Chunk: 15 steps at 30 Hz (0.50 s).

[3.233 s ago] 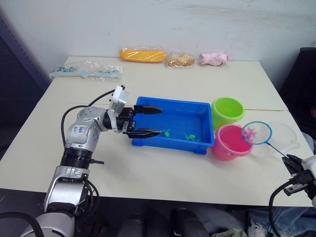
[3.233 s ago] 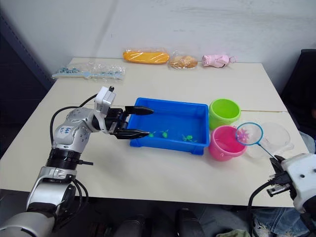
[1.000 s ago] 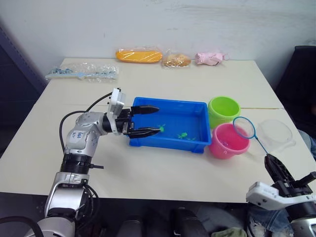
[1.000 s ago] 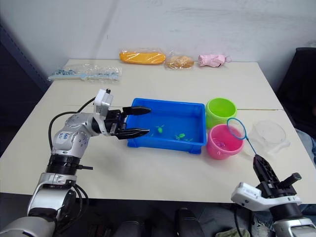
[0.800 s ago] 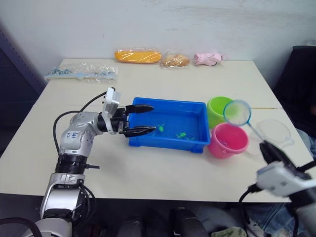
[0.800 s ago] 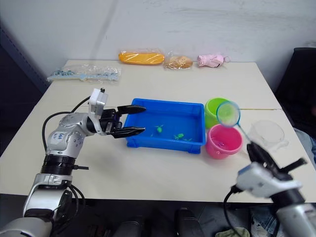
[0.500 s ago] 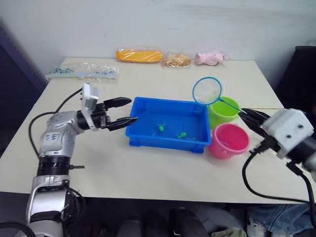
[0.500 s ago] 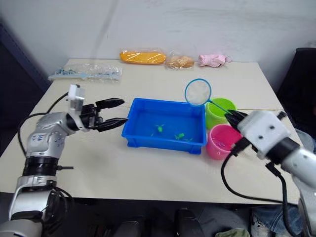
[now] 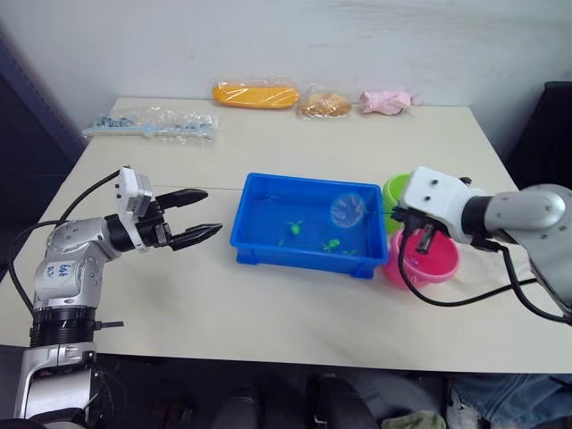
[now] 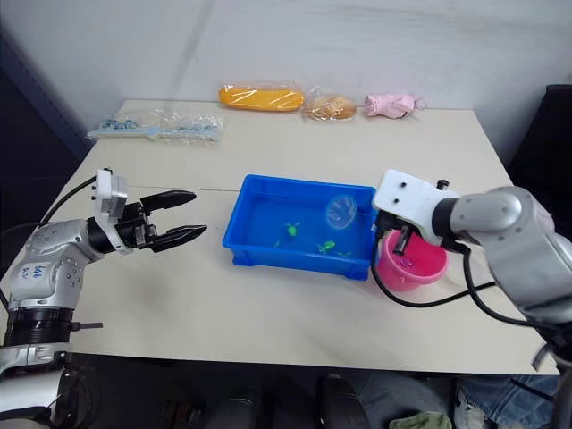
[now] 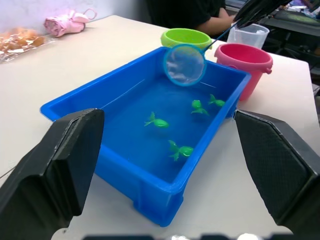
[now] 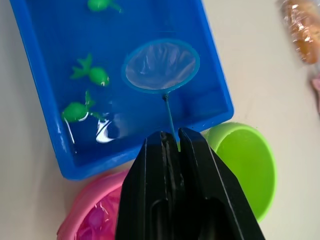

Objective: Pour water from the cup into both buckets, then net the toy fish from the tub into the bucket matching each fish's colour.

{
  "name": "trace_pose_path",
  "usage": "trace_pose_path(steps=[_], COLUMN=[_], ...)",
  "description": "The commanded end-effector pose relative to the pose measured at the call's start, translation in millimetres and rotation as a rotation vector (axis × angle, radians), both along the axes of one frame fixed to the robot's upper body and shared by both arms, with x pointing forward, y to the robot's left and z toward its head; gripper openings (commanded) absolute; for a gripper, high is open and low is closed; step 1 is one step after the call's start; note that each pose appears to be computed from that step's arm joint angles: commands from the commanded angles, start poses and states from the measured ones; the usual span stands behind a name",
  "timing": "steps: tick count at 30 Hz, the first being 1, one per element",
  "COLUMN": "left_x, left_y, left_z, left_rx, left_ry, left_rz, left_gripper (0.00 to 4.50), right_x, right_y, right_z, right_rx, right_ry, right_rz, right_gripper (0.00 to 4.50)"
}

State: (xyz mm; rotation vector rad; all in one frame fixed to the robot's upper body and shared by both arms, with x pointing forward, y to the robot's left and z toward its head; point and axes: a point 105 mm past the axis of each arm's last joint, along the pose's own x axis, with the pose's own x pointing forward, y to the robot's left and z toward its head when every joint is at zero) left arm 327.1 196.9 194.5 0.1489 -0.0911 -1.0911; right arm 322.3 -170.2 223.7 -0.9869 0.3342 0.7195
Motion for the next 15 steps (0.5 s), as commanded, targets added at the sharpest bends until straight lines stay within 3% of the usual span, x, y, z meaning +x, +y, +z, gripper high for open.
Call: trace_pose_path(steps=[1,15], left_x=[-5.8,-2.0], left_y=[-10.8,-43.1], left_z=[10.8,11.7], left_rx=[0.028,0.115], left_ry=[-0.069,-0.055], left_rz=[-0.043,-0.205], left_gripper=[4.48,4.48], right_x=[7.1,15.6], right_y=[-2.7,3.3], right_z=[11.7,11.9], right_rx=[-0.071,-0.285], right_ry=[-0.004,0.098], right_rz=[-0.035,0.016], right_gripper=[0.00,0.00])
